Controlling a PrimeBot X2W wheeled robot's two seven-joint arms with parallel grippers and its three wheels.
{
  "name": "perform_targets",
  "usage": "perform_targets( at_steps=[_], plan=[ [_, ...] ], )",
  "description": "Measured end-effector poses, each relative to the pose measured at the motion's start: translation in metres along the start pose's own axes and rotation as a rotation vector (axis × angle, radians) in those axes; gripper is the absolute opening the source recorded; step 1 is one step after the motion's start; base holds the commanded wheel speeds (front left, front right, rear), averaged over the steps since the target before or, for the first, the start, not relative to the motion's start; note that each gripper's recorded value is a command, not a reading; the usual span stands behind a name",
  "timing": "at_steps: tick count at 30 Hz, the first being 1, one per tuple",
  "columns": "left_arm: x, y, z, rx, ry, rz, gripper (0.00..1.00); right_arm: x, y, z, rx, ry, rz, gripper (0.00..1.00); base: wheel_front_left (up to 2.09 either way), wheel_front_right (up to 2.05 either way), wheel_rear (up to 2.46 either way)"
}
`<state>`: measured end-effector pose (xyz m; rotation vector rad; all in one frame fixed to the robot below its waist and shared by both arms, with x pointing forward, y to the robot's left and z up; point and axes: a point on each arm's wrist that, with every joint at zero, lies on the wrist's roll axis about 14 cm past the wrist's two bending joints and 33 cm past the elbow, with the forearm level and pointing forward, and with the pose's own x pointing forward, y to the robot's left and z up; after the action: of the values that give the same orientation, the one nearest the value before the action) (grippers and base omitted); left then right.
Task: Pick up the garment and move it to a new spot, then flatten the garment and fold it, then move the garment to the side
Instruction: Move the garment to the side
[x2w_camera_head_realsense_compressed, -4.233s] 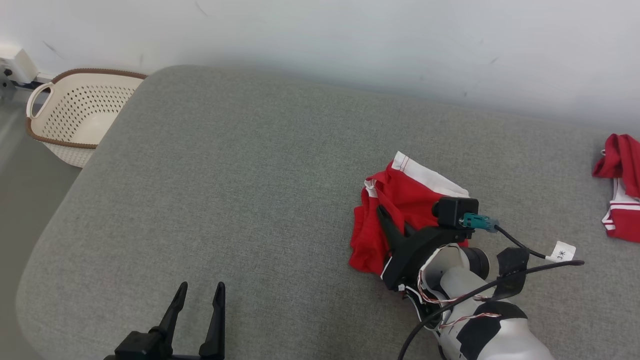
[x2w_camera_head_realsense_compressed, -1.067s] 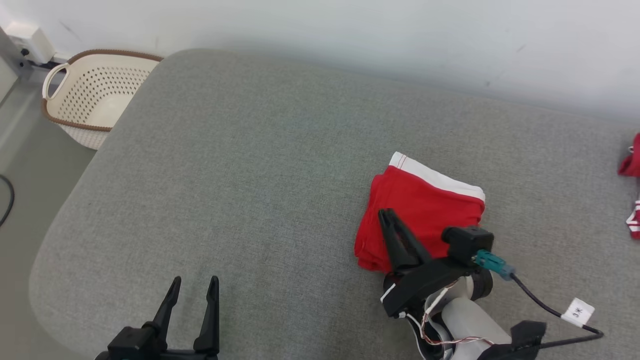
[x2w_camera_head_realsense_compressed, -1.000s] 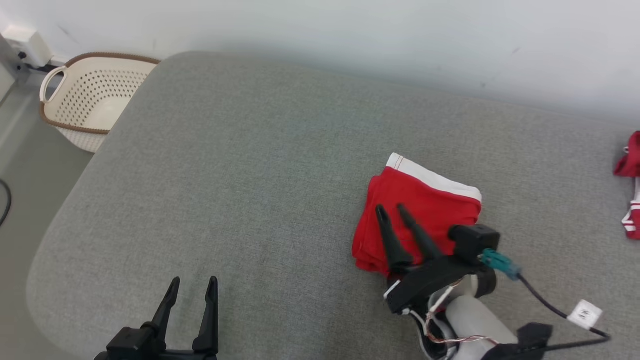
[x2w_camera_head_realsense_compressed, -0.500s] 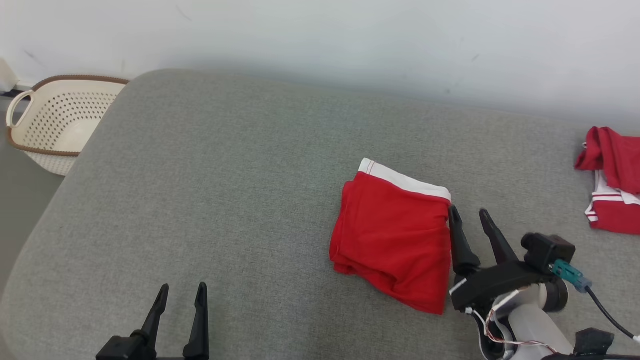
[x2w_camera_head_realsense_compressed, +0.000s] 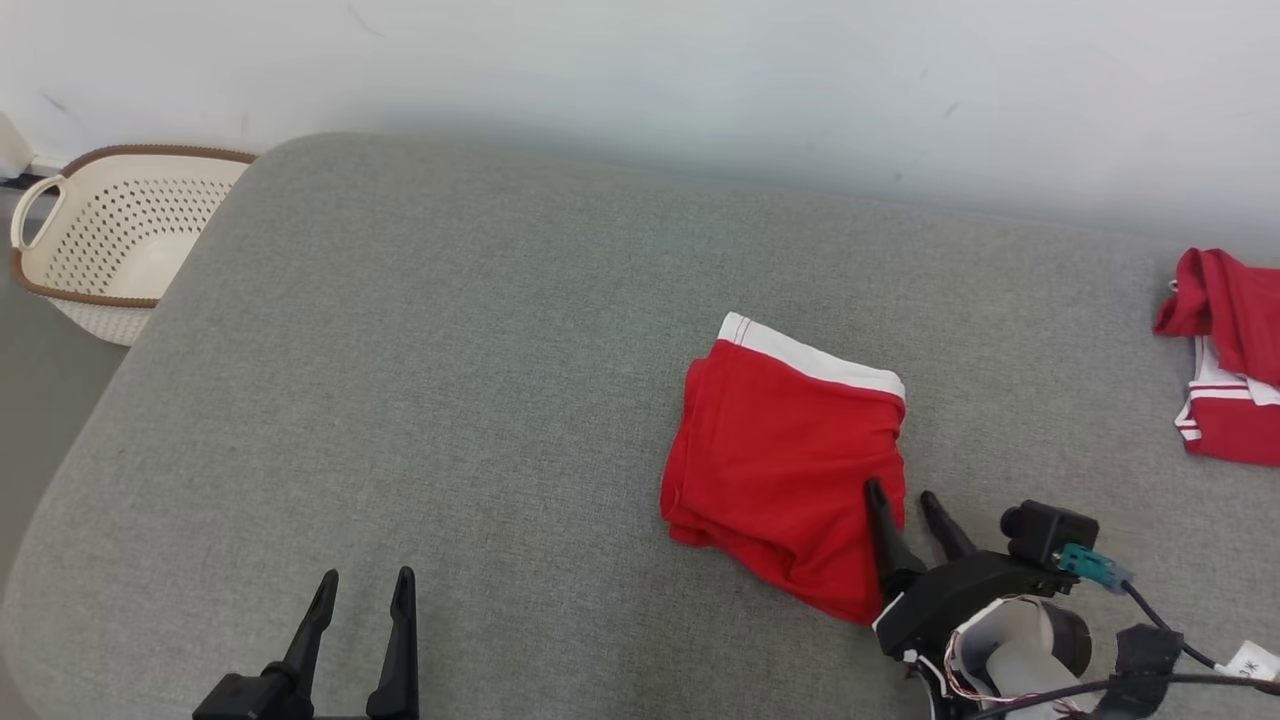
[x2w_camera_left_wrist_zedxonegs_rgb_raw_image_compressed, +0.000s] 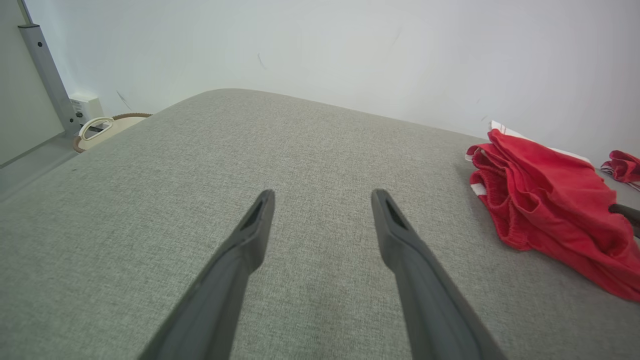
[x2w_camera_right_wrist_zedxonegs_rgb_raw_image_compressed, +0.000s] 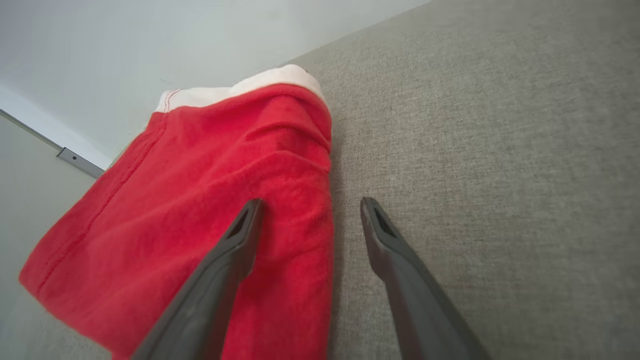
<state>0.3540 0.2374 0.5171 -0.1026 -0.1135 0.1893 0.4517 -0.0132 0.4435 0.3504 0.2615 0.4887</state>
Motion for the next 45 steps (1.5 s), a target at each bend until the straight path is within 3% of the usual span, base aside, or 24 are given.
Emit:
perform_targets(
  at_steps=[10, 11, 12, 13, 20, 28, 38, 45],
  plan=[
    [0.0, 0.003, -0.002, 0.0, 0.006, 0.01, 1.0, 0.006, 0.017, -0.029, 0.081, 0.13, 0.029, 1.0, 0.0, 0.0, 0.0],
    [0.0, 0.003, -0.002, 0.0, 0.006, 0.01, 1.0, 0.006, 0.018, -0.03, 0.085, 0.14, 0.032, 0.8, 0.0, 0.0, 0.0],
    [0.0, 0.003, -0.002, 0.0, 0.007, 0.009, 1.0, 0.006, 0.02, -0.033, 0.087, 0.152, 0.037, 0.31, 0.0, 0.0, 0.0],
    [0.0, 0.003, -0.002, 0.0, 0.007, 0.008, 1.0, 0.006, 0.021, -0.034, 0.085, 0.157, 0.043, 0.0, 0.0, 0.0, 0.0],
    [0.002, 0.001, -0.003, -0.001, 0.009, 0.006, 1.0, 0.006, 0.02, -0.029, 0.045, 0.136, 0.056, 0.0, 0.0, 0.0, 0.0],
    [0.009, -0.011, -0.006, -0.007, 0.013, -0.03, 1.0, 0.006, -0.004, -0.001, -0.095, 0.084, 0.047, 0.0, 0.0, 0.0, 0.0],
    [0.031, -0.038, -0.009, -0.002, 0.003, -0.121, 1.0, 0.016, -0.059, 0.072, -0.38, 0.036, -0.004, 0.0, 0.0, 0.0, 0.0],
    [0.052, -0.054, -0.017, 0.009, 0.006, -0.176, 1.0, 0.019, -0.113, 0.104, -0.505, 0.076, -0.094, 0.0, 0.0, 0.0, 0.0]
  ],
)
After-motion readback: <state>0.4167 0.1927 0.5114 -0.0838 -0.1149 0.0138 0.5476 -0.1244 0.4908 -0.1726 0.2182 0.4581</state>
